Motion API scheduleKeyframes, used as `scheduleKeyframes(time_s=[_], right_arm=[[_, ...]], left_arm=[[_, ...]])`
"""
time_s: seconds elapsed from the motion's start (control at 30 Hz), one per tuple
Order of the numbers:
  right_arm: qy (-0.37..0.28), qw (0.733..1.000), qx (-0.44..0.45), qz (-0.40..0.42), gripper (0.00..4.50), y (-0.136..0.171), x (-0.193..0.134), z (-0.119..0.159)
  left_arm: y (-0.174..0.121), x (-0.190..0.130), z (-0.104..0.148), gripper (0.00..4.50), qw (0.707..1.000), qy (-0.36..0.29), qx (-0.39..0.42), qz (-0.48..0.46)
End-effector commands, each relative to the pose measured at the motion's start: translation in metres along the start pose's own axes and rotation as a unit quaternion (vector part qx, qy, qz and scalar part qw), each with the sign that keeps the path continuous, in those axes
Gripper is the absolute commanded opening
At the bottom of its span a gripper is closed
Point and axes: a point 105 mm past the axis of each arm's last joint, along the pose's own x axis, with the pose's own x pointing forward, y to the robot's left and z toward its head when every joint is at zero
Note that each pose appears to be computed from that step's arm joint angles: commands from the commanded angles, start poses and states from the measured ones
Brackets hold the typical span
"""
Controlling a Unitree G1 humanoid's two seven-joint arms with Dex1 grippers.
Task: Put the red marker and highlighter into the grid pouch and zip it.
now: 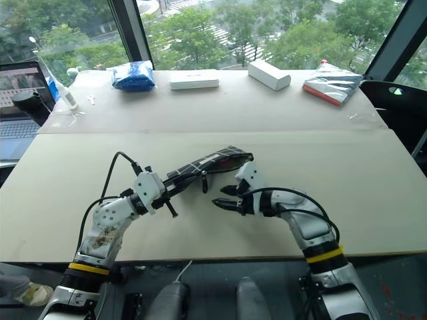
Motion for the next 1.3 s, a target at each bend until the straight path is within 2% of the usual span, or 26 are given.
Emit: scheduleKeyframes(time_s=[0.03,0.27,0.6,0.73,0.87,1.1,1.3], right_arm=[[-0.004,0.999,-0.008,-0.036,2.50,-0.013,0.013,0.010],[-0.052,0.998,0.003,0.022,2.50,0.002,0.030,0.041],[-0.057,0.998,-0.002,0.015,2.50,-0.005,0.033,0.048],[-0.046,0.999,0.000,-0.015,1.48,-0.017,0.034,0.045],[-0.048,0.999,-0.003,-0.011,0.11,-0.018,0.031,0.045],[-0.048,0.999,-0.005,-0.013,0.04,-0.019,0.025,0.043],[-0.034,0.999,-0.013,-0.031,0.04,-0.031,-0.009,0.032]], left_arm=[[0.005,0.001,0.011,0.00,1.000,-0.020,0.012,0.005],[0.005,0.002,0.010,0.00,1.000,-0.019,0.013,0.006],[0.005,0.001,0.009,0.00,1.000,-0.019,0.012,0.012],[0.006,0.001,0.008,0.00,1.000,-0.018,0.012,0.014],[0.006,0.001,0.008,0.00,1.000,-0.018,0.013,0.017],[0.007,0.001,0.008,0.00,1.000,-0.017,0.013,0.018],[0.008,0.000,0.008,0.00,1.000,-0.016,0.015,0.020]])
